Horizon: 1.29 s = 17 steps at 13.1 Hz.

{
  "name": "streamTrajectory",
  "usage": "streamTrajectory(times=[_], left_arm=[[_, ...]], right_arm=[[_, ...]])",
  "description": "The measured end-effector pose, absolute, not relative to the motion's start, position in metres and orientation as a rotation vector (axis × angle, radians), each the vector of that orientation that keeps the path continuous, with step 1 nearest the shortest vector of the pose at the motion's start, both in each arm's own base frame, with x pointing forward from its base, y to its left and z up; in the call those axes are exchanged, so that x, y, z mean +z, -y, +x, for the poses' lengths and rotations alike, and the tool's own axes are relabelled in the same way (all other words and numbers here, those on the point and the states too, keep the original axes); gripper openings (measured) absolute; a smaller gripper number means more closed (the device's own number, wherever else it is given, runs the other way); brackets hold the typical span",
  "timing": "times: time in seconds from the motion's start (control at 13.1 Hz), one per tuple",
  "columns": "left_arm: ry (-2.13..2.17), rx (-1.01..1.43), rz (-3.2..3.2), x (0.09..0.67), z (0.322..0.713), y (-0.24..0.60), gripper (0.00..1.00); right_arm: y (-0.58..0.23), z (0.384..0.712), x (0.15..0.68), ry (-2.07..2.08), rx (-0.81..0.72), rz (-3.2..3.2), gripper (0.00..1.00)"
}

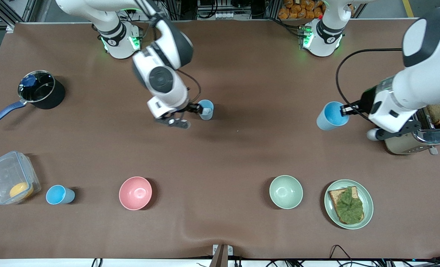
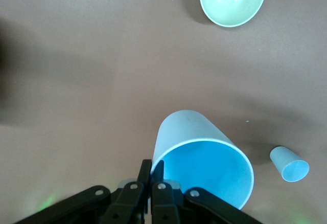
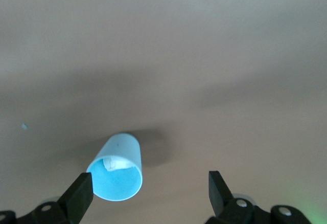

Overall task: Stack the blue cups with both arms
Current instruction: 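Open and withdraw the right gripper while the left gripper brings its cup over, then lower the held blue cup into the standing cup with the left gripper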

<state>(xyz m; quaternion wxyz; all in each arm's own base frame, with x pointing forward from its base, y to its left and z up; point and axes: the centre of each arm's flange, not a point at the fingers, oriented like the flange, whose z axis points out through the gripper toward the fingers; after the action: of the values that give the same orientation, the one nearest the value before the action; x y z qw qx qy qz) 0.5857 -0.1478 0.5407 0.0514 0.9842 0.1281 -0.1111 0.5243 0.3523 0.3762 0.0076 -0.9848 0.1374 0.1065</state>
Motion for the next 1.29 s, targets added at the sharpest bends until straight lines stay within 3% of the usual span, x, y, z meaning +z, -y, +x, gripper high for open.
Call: streamTrajectory(times=[0.23, 0.61, 1.07, 1.29], left_arm=[[-0.479, -0.368, 2.986, 0.537, 0.577, 0.186, 0.03], [-0.608, -0.344, 2.955, 0.526, 0.557, 0.276, 0.03], [-0.672, -0.302, 2.925, 0.520, 0.534, 0.345, 0.03], [-0.763, -0.314, 2.909, 0.510, 0.513, 0.385, 0.03]], right_arm=[[-0.294, 0.567, 0.429, -0.318, 0.250, -3.041, 1.00], [-0.175, 0.592, 0.518, -0.139, 0.196, -3.018, 1.00], [-0.054, 0.562, 0.608, 0.028, 0.083, -3.006, 1.00], [-0.023, 0.542, 0.626, 0.080, 0.057, -3.012, 1.00]])
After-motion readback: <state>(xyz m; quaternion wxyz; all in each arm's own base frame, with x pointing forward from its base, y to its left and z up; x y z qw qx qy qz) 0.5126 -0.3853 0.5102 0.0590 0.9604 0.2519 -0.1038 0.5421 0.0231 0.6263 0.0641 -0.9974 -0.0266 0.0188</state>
